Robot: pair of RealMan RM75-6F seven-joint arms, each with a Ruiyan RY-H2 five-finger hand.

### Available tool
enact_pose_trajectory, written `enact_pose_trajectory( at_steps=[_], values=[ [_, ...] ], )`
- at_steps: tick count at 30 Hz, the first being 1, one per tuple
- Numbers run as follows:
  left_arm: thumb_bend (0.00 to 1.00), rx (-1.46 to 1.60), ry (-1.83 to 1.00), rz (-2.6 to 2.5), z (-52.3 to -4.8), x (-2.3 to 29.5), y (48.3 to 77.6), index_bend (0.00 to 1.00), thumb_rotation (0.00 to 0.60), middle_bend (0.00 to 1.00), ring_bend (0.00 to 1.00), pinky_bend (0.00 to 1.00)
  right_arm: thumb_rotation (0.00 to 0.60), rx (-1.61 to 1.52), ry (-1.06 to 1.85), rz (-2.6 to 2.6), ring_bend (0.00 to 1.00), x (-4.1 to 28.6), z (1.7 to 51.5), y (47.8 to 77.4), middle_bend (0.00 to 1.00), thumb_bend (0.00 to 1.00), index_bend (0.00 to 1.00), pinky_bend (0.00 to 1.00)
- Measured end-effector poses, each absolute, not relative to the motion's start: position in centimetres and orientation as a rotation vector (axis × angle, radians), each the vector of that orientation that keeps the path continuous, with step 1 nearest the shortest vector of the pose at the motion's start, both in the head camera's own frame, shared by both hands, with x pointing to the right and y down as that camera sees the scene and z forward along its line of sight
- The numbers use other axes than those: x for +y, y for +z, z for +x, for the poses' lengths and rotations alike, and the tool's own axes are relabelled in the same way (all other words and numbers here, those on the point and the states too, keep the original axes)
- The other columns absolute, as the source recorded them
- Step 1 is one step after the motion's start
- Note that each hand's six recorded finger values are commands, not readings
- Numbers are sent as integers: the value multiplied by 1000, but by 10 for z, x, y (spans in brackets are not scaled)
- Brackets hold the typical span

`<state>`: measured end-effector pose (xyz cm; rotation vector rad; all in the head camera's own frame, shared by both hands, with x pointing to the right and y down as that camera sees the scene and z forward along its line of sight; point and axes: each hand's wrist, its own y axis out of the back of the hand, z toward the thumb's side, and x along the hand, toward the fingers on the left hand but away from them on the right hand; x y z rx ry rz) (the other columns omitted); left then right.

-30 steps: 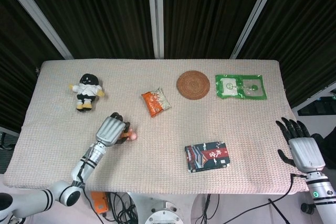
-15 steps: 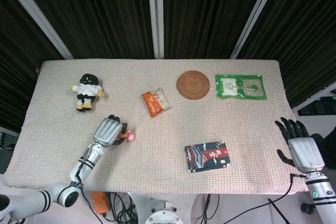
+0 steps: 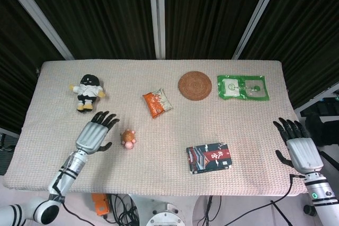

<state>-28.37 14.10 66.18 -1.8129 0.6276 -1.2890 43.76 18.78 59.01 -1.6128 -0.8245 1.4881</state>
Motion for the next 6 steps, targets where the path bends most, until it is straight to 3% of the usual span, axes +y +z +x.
enact_pose_trajectory(
  at_steps=[6],
  values=[
    [227,860,-1256,-1685,-341,149,624,156,600,76,0,81,600,-812,1491,-1616,0,190,434,595,0,261,0,0]
  ],
)
